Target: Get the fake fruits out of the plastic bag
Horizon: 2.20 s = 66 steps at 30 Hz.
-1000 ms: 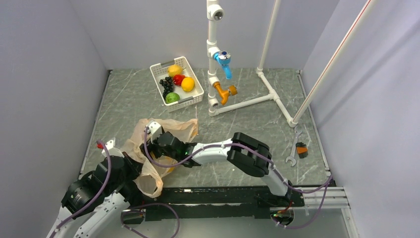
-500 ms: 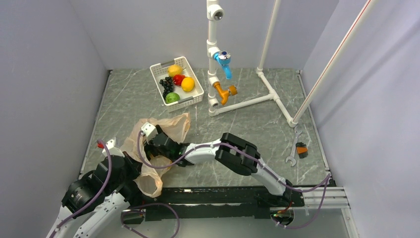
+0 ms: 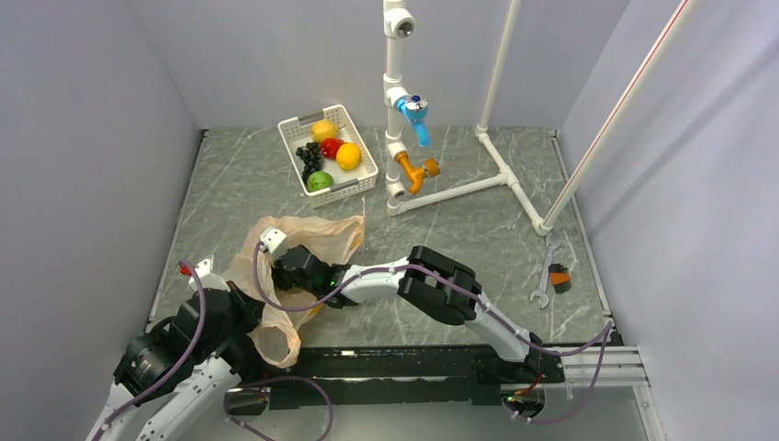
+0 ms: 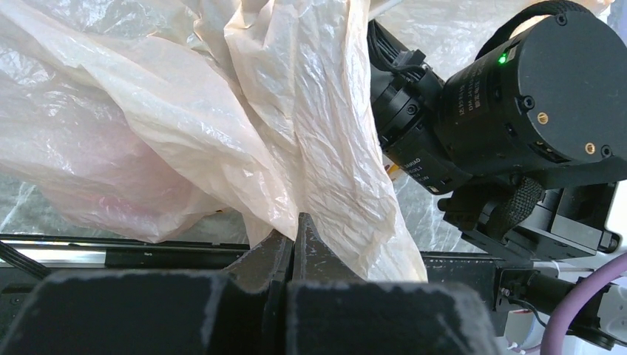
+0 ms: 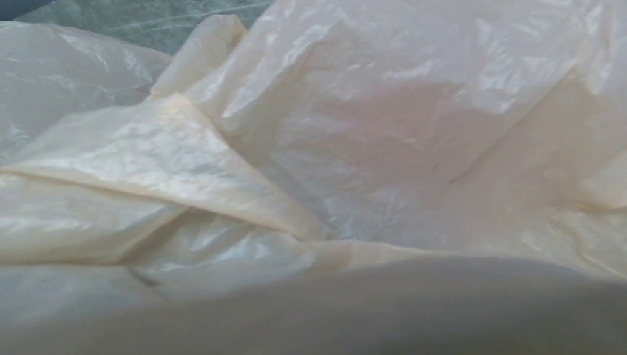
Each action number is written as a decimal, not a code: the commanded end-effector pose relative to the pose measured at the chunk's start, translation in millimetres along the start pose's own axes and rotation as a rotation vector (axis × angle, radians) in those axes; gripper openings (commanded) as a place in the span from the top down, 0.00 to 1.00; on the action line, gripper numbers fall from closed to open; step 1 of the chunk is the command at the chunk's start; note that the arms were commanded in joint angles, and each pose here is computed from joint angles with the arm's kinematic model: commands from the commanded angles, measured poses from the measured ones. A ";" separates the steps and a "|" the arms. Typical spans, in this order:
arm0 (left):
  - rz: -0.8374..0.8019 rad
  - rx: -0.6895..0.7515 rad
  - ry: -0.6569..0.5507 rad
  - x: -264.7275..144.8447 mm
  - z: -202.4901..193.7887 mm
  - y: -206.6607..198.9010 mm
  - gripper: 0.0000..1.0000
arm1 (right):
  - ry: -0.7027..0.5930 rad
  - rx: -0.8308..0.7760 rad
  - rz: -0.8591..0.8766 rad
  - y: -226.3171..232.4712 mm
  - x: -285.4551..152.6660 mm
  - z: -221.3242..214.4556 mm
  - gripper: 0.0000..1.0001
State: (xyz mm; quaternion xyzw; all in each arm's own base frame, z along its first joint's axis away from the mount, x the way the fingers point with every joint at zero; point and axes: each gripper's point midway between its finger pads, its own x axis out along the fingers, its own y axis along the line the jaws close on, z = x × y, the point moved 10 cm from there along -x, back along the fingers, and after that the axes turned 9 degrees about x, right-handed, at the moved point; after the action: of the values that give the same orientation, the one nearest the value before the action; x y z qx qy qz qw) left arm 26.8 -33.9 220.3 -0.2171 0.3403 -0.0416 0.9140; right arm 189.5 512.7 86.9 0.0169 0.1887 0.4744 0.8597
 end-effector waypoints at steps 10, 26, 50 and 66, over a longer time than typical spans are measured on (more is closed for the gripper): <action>-0.009 -0.017 -0.014 -2.1 0.0 1.1 1.00 | 0.004 0.088 0.075 14.3 -36.4 52.6 0.91; -0.027 -0.075 -0.075 -9.7 -1.9 9.2 1.00 | -0.035 0.218 0.247 27.2 -86.2 92.4 1.00; 0.072 -0.063 -0.051 -18.1 4.5 12.0 1.00 | -0.072 0.141 0.202 8.1 -181.4 117.2 1.00; 0.069 0.003 0.028 -3.7 1.4 3.1 1.00 | -0.368 -0.015 -0.136 -24.0 -215.0 211.7 1.00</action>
State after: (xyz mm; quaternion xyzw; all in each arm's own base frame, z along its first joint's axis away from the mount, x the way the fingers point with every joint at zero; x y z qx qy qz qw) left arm 24.5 -28.4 221.0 -0.1984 0.3674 0.0023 0.9087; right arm 151.5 350.8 313.2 0.0900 0.0920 0.4675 0.8746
